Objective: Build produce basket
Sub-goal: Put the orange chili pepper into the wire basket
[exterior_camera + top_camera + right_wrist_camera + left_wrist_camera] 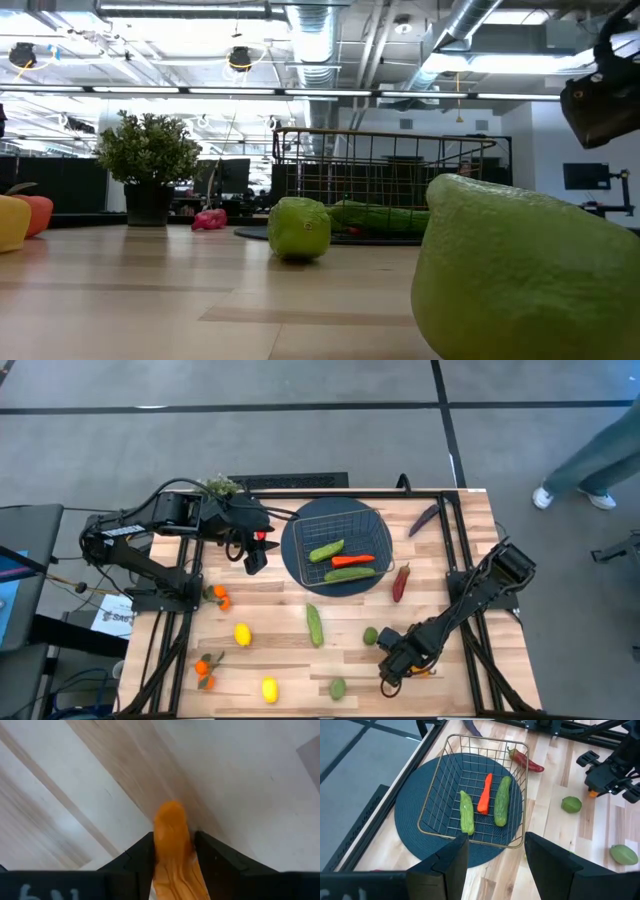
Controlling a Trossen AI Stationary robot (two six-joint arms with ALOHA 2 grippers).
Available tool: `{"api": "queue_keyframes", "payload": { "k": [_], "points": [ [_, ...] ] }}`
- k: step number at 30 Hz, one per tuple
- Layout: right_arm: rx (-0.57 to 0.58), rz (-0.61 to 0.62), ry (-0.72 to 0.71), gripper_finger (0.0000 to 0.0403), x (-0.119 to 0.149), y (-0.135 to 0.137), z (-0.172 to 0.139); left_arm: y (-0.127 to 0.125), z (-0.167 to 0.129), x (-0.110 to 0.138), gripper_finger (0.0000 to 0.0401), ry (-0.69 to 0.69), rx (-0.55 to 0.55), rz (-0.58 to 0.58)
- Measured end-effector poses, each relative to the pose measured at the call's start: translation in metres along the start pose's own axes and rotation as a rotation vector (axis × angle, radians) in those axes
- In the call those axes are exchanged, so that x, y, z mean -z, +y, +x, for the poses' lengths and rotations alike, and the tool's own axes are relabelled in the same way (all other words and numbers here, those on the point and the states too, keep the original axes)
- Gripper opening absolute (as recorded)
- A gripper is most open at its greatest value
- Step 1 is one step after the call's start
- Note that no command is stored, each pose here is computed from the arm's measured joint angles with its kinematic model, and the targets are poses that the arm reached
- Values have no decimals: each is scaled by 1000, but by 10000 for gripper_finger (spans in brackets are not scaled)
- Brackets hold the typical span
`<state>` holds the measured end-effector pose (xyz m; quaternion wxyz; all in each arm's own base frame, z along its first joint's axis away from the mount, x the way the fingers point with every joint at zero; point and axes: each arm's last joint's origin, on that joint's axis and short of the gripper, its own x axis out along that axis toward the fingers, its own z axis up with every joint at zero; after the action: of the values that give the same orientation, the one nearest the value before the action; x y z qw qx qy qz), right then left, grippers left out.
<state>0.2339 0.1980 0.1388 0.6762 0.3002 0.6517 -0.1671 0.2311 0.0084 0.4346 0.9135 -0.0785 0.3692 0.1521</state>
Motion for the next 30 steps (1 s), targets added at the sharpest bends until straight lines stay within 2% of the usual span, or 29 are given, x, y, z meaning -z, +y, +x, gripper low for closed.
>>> {"api": "queue_keyframes", "payload": {
  "k": [3, 7, 9, 13, 17, 24, 30],
  "points": [
    [3, 9, 8, 124, -3, -1, 0, 0, 0, 0, 181, 0, 0, -1],
    [-12, -11, 12, 39, -8, -2, -3, 0, 0, 0, 181, 0, 0, -1],
    [-17, -23, 16, 17, -10, -3, -6, 0, 0, 0, 181, 0, 0, -1],
    [-32, -12, 4, 22, -16, -7, -15, 0, 0, 0, 181, 0, 0, -1],
    [-45, -17, -38, 14, -25, -11, -44, 0, 0, 0, 181, 0, 0, -1],
    [40, -68, -273, 14, -54, -30, -140, 0, 0, 1, 181, 6, -2, 1],
    [86, -148, -499, 14, -102, -59, -209, 0, 0, 1, 181, 9, -3, -4]
  ]
}}
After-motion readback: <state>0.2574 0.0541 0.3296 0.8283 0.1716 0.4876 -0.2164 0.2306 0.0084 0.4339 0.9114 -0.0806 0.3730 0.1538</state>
